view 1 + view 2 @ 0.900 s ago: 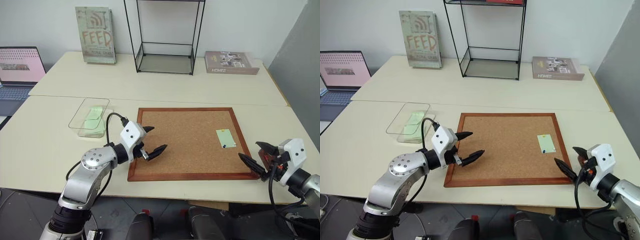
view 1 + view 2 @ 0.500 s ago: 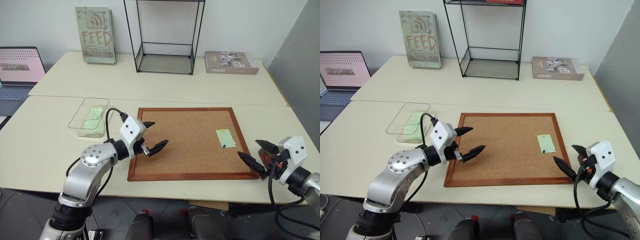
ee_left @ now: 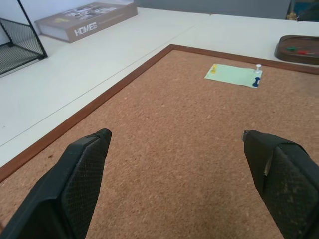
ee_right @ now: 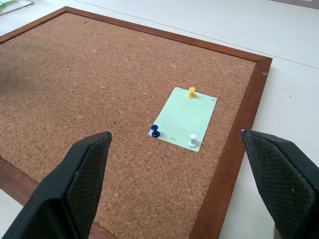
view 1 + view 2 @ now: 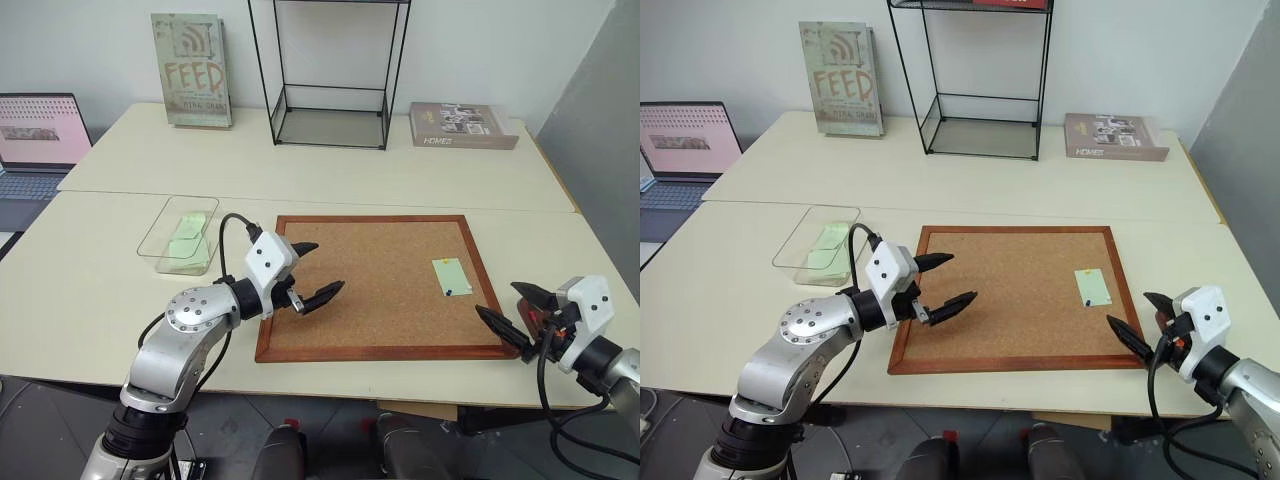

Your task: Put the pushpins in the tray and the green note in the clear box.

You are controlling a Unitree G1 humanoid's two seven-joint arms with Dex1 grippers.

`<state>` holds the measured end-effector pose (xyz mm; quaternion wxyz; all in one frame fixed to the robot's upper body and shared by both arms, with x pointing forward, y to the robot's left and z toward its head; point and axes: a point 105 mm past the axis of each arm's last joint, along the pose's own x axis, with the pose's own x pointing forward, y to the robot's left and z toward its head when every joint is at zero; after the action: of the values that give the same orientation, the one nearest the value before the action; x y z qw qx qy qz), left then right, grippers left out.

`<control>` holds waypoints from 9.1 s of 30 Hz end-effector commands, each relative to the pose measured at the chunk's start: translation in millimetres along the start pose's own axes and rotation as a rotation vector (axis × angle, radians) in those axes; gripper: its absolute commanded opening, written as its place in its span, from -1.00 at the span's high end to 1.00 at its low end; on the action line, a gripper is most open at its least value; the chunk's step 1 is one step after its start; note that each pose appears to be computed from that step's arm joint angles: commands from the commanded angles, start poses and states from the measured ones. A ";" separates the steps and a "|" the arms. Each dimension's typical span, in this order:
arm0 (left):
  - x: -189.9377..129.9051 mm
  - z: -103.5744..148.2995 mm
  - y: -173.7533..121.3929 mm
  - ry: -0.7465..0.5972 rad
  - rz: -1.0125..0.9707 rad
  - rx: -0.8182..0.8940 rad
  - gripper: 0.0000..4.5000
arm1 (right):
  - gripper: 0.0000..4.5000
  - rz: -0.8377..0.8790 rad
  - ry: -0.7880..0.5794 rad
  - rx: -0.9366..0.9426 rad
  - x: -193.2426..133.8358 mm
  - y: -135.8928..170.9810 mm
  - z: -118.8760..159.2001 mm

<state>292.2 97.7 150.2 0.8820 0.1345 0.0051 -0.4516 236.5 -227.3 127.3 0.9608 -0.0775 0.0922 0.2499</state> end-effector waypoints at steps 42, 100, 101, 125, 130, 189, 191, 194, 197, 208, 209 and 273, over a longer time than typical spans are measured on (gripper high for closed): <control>101.1 -50.3 -41.0 0.099 -0.247 0.019 0.98 | -1.00 -0.017 0.011 0.032 86.8 -18.3 19.4; 89.6 -72.9 -52.8 0.227 -0.285 0.038 1.00 | 0.99 -0.142 -0.073 -0.197 70.1 -37.5 59.1; 89.0 -72.8 -53.2 0.226 -0.285 0.038 1.00 | 0.99 -0.185 -0.036 -0.223 58.8 -43.8 52.8; 91.4 -71.5 -55.4 0.211 -0.277 0.046 1.00 | 0.37 -0.456 0.434 -0.252 -33.3 -89.6 -36.7; 90.6 -72.3 -55.7 0.212 -0.270 0.043 1.00 | -0.03 -0.455 0.434 -0.235 -34.6 -90.3 -36.5; 93.0 -73.2 -49.0 0.217 -0.262 0.080 1.00 | 0.96 -0.151 0.054 0.027 53.7 -16.7 -17.2; 92.7 -74.1 -48.8 0.221 -0.261 0.083 1.00 | 0.96 -0.139 0.033 0.020 52.6 -14.1 -11.3; 92.4 -77.0 -47.6 0.237 -0.256 0.091 1.00 | 0.96 -0.130 -0.009 0.009 49.8 -10.9 0.5; 93.0 -78.5 -46.2 0.246 -0.252 0.094 1.00 | 0.96 -0.129 -0.039 0.003 46.9 -8.7 8.2; 94.0 -79.9 -46.1 0.256 -0.250 0.099 1.00 | 0.96 -0.191 -0.126 0.018 35.5 -14.0 27.6; 93.7 -79.9 -46.8 0.255 -0.252 0.099 1.00 | 0.96 -0.233 -0.094 -0.006 27.0 -22.0 23.3; 97.9 -78.4 -49.1 0.234 -0.240 0.080 1.00 | 0.28 -0.181 -0.005 0.046 65.4 2.2 -24.7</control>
<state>320.8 4.2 72.2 0.8084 0.2110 0.0615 -0.5461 288.7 -201.2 83.3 0.9809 -0.0569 0.1031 0.1550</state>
